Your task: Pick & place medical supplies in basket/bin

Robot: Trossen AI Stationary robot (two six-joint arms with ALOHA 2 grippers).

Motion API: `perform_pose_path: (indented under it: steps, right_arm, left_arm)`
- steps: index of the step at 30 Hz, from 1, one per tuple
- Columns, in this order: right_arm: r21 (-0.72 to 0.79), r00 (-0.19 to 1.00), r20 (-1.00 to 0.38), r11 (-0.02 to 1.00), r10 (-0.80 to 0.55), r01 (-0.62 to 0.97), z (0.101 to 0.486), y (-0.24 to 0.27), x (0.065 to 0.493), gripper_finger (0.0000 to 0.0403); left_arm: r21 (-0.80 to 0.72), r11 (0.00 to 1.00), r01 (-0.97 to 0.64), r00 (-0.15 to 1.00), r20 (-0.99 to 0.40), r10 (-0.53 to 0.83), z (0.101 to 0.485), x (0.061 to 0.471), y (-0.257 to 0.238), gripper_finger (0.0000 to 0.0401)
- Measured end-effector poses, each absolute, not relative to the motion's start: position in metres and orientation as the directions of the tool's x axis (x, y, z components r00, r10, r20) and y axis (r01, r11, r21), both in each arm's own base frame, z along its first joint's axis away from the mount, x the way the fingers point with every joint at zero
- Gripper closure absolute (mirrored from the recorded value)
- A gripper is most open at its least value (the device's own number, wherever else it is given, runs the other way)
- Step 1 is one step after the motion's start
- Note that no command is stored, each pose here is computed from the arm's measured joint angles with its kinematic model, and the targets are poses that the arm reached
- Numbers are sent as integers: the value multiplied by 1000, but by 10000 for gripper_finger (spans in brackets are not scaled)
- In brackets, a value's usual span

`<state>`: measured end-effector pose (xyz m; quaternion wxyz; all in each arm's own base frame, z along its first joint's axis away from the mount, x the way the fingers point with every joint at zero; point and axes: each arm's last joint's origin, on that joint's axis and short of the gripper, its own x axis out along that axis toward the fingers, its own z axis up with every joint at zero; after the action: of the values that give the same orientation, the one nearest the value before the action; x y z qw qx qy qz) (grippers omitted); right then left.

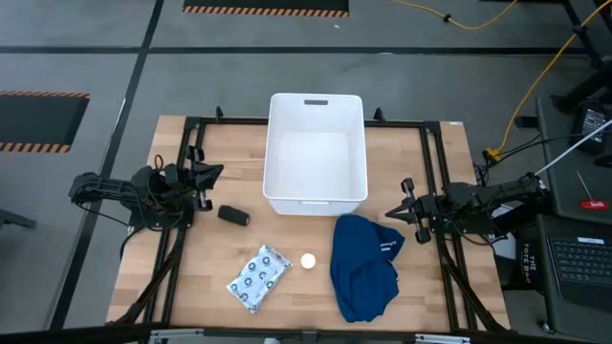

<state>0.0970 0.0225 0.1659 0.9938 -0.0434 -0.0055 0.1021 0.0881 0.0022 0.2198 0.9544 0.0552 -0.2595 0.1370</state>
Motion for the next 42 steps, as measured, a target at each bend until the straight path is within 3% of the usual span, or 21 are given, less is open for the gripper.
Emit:
perform_pose_path:
  steps: [27, 35, 42]
  right_arm:
    - [-35, 979, 1, 979, 203, -203, 166, 22, 97, 386]
    - [-37, 979, 2, 979, 203, -203, 166, 22, 97, 386]
    - [-34, 979, 2, 979, 203, -202, 166, 22, 97, 386]
  left_arm:
    - [32, 968, -248, 855, 477, 204, 216, 90, 1, 396]
    - [-7, 969, -249, 907, 349, 235, 208, 95, 2, 399]
    - [-41, 964, -264, 941, 209, 267, 239, 89, 3, 400]
